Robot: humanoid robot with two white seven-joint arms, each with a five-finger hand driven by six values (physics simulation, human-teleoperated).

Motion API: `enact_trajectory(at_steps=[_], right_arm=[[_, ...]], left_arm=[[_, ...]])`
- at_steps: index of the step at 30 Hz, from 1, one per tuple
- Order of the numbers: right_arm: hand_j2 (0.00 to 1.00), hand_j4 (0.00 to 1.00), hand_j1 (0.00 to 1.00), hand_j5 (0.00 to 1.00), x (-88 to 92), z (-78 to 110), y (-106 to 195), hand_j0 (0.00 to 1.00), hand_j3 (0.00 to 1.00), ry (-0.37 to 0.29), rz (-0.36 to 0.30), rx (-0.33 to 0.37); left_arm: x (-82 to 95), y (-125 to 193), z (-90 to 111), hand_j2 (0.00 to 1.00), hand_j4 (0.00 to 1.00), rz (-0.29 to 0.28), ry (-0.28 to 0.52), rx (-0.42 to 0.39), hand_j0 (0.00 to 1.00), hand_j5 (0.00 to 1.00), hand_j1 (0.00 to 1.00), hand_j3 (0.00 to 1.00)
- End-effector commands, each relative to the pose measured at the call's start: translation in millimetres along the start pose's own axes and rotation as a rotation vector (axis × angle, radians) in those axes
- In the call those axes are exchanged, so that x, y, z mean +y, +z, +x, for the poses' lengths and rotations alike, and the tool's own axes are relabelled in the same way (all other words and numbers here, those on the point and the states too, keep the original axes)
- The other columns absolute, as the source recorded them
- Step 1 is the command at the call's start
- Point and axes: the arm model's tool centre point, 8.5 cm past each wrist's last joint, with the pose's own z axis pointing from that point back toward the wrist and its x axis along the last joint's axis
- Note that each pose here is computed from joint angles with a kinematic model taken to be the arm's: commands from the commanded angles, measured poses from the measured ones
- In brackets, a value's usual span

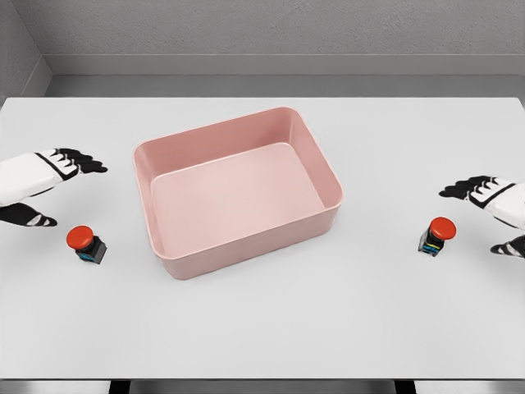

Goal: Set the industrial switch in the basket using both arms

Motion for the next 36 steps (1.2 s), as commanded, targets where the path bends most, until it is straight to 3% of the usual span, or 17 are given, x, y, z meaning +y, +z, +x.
enact_trajectory(at_steps=[1, 4, 8, 12, 15, 17, 21, 24, 33, 36], right_arm=[[1.00, 1.00, 1.00, 1.00, 6.3, 6.9, -7.1, 1.00, 1.00, -0.011, 0.017, -0.029], [1.00, 1.00, 1.00, 1.00, 15.0, 14.8, -16.6, 1.00, 1.00, -0.026, 0.028, -0.059], [1.00, 1.00, 1.00, 1.00, 17.5, 20.7, -20.8, 1.00, 1.00, -0.026, 0.034, -0.079], [1.00, 1.00, 1.00, 1.00, 22.6, 24.4, -26.3, 1.00, 1.00, -0.029, 0.044, -0.092], [1.00, 1.00, 1.00, 1.00, 24.9, 28.8, -39.0, 1.00, 1.00, 0.000, 0.052, -0.097], [1.00, 1.00, 1.00, 1.00, 15.3, 27.6, -42.4, 1.00, 1.00, 0.017, 0.033, -0.098], [1.00, 1.00, 1.00, 1.00, 21.5, 35.6, -54.4, 1.00, 1.00, -0.012, 0.014, -0.127], [1.00, 1.00, 1.00, 1.00, 22.8, 34.9, -55.5, 1.00, 1.00, 0.011, 0.030, -0.115], [0.96, 0.96, 0.96, 0.96, 21.9, 31.9, -54.3, 0.96, 0.96, 0.030, 0.042, -0.101], [0.96, 0.96, 0.96, 0.96, 28.9, 33.1, -54.1, 0.96, 0.96, 0.019, 0.056, -0.103]], left_arm=[[2.4, -0.7, 2.9, 1.00, 1.00, 0.002, -0.007, -0.008, 1.00, 1.00, 1.00, 1.00], [6.0, 5.3, -0.2, 1.00, 1.00, -0.013, -0.024, 0.005, 1.00, 1.00, 1.00, 1.00], [-7.3, 10.1, 2.0, 1.00, 1.00, -0.086, -0.015, 0.004, 1.00, 1.00, 1.00, 1.00], [-14.0, 10.1, 5.0, 1.00, 1.00, -0.111, -0.019, -0.001, 1.00, 1.00, 1.00, 1.00], [-15.7, 9.7, 7.0, 1.00, 1.00, -0.114, -0.017, -0.006, 1.00, 1.00, 1.00, 1.00], [-18.4, 8.6, 10.2, 1.00, 1.00, -0.118, -0.014, -0.016, 1.00, 1.00, 1.00, 1.00], [-20.5, 6.9, 16.7, 1.00, 1.00, -0.123, -0.016, -0.034, 1.00, 1.00, 1.00, 1.00], [-21.2, 6.5, 18.1, 1.00, 1.00, -0.125, -0.017, -0.038, 1.00, 1.00, 1.00, 1.00], [-28.4, 3.4, 27.5, 0.86, 0.86, -0.162, -0.017, -0.065, 0.86, 0.86, 0.86, 0.86], [-27.8, 2.1, 30.2, 0.83, 0.83, -0.161, -0.021, -0.074, 0.83, 0.83, 0.83, 0.83]])
